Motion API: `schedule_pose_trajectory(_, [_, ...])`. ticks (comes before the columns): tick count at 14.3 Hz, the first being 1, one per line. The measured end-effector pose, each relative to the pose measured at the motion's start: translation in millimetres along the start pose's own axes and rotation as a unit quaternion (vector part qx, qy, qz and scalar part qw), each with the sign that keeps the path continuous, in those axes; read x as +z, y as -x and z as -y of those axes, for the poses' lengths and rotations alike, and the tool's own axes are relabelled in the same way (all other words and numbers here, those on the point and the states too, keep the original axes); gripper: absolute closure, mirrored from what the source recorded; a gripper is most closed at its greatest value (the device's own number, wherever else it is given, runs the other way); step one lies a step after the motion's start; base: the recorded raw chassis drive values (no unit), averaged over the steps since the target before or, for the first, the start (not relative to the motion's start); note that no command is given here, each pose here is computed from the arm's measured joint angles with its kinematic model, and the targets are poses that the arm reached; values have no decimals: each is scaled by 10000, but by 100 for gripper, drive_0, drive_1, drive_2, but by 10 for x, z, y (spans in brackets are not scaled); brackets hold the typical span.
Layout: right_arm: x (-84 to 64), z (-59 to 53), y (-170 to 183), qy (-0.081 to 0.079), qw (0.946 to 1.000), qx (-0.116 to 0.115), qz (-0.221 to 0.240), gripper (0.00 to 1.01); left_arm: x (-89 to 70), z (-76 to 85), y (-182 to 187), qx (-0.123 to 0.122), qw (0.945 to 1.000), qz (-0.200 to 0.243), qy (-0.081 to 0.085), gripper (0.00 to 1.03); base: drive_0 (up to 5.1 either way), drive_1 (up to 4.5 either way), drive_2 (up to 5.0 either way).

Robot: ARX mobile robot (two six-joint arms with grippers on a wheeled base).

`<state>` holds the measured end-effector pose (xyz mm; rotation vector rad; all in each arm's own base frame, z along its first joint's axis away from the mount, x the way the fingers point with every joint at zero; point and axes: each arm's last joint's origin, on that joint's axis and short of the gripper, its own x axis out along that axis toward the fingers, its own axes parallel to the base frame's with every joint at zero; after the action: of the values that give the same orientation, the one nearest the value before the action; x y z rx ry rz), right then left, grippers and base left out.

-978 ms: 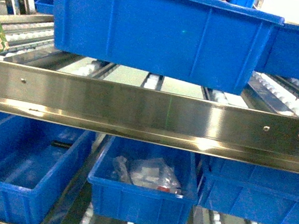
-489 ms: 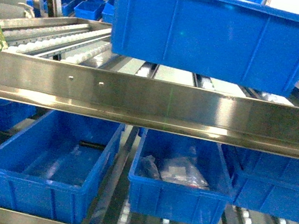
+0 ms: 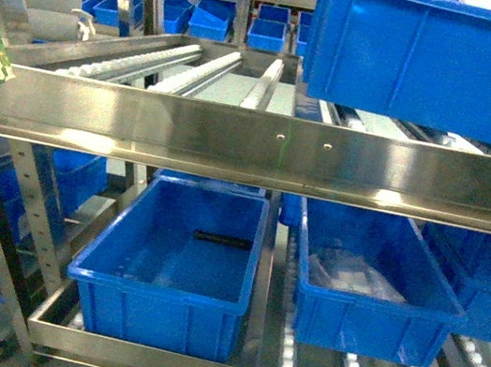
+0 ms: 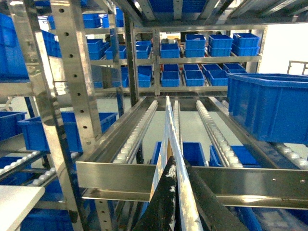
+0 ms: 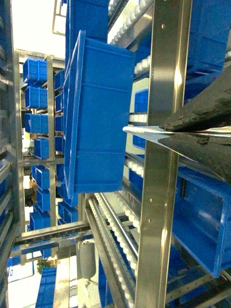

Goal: Move flower gift bag to table near conveyor

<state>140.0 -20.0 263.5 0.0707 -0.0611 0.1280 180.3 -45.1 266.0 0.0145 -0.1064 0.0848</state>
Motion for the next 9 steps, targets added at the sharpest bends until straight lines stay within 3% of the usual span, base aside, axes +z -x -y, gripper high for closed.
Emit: schedule_pose_trajectory(9, [-3, 1, -1, -6, 10000, -2, -18, 98, 1, 0, 1, -2, 10000, 0, 0, 101, -469, 115, 374])
